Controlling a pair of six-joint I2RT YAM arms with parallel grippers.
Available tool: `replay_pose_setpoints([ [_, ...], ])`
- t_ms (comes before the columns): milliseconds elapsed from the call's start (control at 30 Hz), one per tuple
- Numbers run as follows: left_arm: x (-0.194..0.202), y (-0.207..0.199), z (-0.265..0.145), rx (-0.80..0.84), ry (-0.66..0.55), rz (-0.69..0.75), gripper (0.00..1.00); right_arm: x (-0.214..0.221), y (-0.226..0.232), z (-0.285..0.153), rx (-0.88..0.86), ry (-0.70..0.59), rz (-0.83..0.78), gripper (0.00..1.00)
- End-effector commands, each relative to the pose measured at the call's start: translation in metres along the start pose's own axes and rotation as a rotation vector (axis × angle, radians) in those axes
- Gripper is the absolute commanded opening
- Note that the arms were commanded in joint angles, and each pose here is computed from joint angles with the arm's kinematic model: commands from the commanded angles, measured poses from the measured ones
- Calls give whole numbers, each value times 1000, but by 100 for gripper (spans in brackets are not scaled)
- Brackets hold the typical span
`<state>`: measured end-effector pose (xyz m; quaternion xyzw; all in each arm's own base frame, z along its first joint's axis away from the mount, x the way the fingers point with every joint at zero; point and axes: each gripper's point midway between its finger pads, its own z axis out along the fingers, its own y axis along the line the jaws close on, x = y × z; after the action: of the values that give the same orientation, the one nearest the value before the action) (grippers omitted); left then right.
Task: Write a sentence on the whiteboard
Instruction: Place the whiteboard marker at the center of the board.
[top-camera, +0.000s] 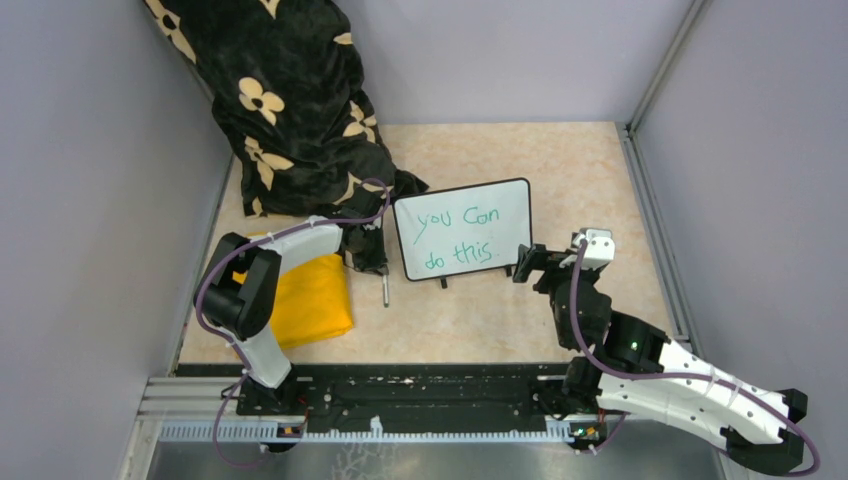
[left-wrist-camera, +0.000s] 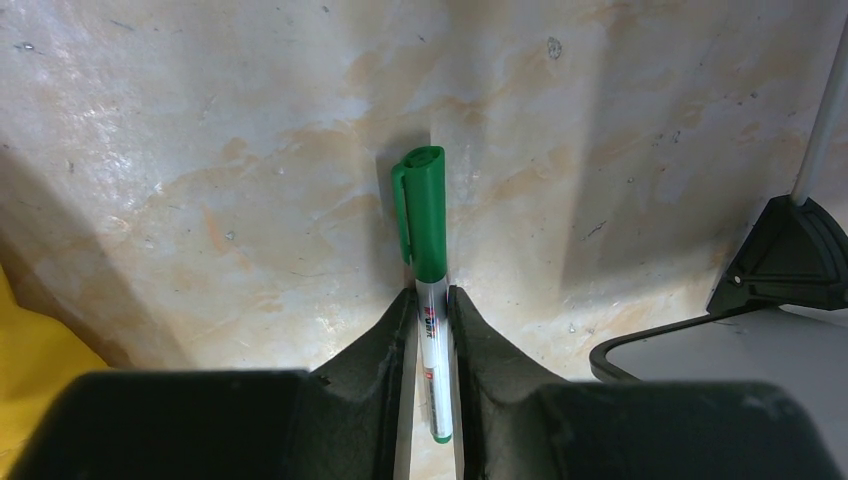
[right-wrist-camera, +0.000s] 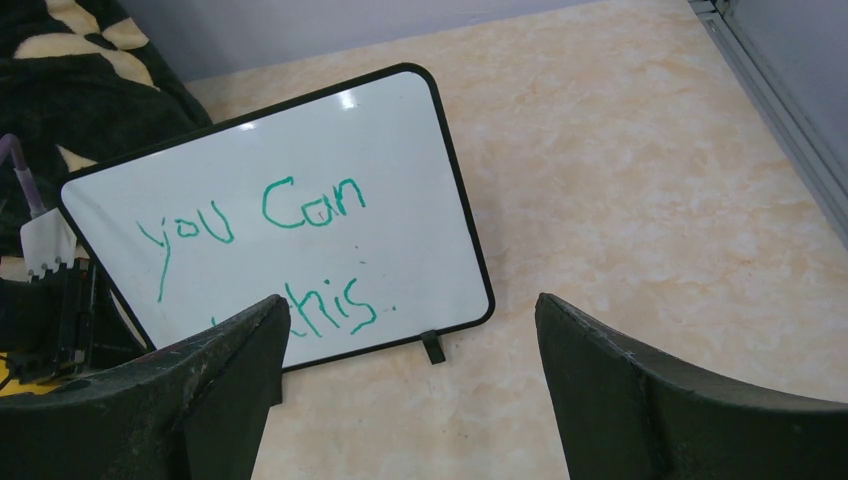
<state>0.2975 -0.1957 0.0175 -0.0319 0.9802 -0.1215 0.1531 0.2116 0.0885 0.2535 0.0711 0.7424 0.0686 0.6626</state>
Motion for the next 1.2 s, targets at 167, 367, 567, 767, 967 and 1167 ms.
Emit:
replay_pose_setpoints([
  [167,17,34,16,-143,46,0,25,-6,-2,0,6,-16,29,90],
  [367,16,33,15,-138,41,-2,27,-5,-1,0,5,-14,28,90],
  [567,16,32,14,-133,39,-5,28,-5,-1,0,5,-14,28,90],
  [767,16,31,13,-124,38,-5,32,-5,-1,0,3,-14,27,90],
  [967,15,28,10,-110,27,-12,33,-5,-1,0,4,-14,26,90],
  [1167,13,26,6,-99,8,-19,35,-5,-1,0,2,-14,26,90],
])
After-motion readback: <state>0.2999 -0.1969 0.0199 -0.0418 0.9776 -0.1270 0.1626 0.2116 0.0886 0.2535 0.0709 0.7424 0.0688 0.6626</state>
